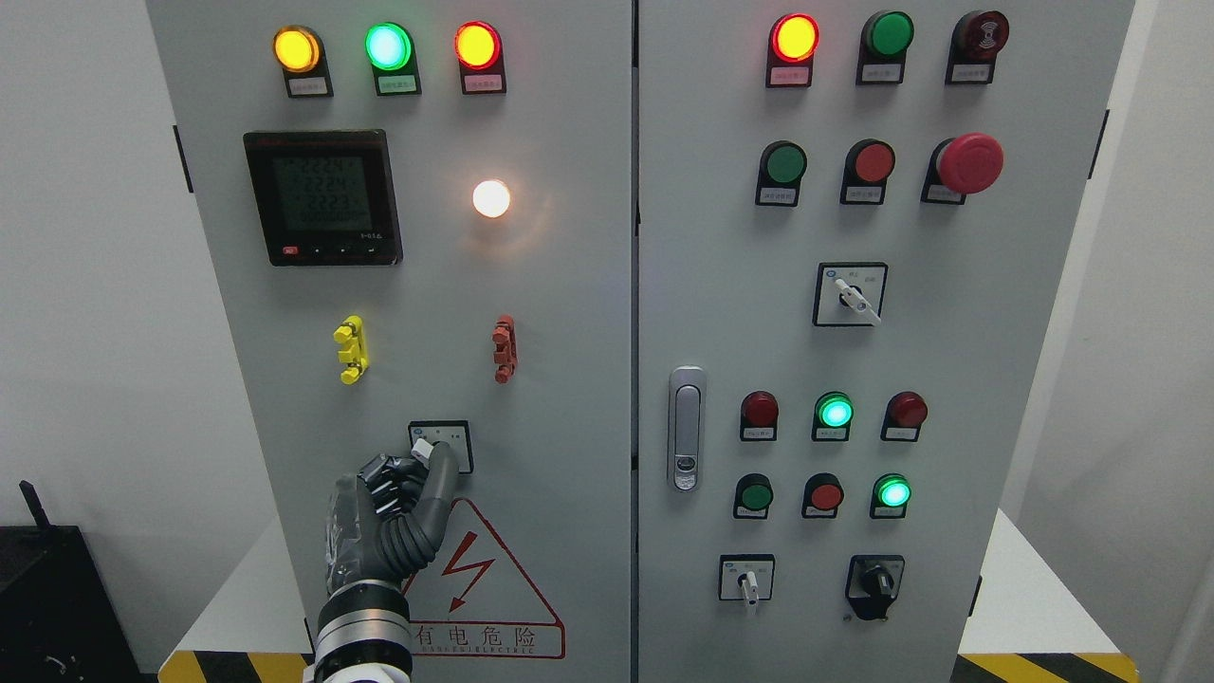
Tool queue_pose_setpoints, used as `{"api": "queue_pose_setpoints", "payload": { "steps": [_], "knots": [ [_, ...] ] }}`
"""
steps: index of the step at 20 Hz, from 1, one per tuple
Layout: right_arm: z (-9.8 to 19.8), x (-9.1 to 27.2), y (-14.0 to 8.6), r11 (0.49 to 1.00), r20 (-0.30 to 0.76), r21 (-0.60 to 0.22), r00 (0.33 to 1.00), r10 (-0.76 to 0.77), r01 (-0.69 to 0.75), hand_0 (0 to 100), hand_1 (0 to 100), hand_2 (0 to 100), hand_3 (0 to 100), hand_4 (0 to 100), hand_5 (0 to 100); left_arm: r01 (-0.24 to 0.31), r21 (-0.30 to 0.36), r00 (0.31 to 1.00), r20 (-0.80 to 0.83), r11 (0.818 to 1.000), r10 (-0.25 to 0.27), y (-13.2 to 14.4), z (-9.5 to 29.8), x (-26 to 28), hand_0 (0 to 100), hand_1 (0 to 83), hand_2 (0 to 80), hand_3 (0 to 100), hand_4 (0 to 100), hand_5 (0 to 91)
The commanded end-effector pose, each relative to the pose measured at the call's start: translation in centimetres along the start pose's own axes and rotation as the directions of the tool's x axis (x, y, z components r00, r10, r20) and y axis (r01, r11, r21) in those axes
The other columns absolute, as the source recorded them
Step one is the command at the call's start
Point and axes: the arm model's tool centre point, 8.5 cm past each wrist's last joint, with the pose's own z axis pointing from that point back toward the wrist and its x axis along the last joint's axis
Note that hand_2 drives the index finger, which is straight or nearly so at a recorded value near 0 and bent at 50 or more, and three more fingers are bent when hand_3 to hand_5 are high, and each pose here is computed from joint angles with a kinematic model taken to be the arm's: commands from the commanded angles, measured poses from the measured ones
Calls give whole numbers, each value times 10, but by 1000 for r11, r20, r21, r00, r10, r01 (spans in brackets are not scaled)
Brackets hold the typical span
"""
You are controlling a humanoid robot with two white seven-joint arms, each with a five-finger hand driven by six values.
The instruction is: Turn on light switch 1
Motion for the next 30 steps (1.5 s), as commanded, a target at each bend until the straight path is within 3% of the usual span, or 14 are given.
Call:
{"api": "queue_pose_setpoints", "payload": {
  "steps": [1, 9, 20, 30],
  "knots": [
    [0, 0, 0, 1000, -1, 0, 1000, -25, 25, 0, 0, 0, 0, 0, 0, 0, 2, 1000, 0, 1000, 0, 0, 0, 0, 482, 547, 632, 914, 954, 887],
    [0, 0, 0, 1000, -1, 0, 1000, -25, 25, 0, 0, 0, 0, 0, 0, -1, 1, 1000, -2, 1000, 1, 0, 0, 0, 246, 493, 649, 920, 955, 887],
    [0, 0, 0, 1000, -1, 0, 1000, -25, 25, 0, 0, 0, 0, 0, 0, 0, 4, 1000, 5, 1000, 0, 2, 2, 0, 160, 487, 661, 931, 958, 887],
    [0, 0, 0, 1000, -1, 0, 1000, -25, 25, 0, 0, 0, 0, 0, 0, 0, 5, 1000, 4, 1000, 0, 3, 10, -5, 152, 487, 670, 939, 959, 888]
  ]
}}
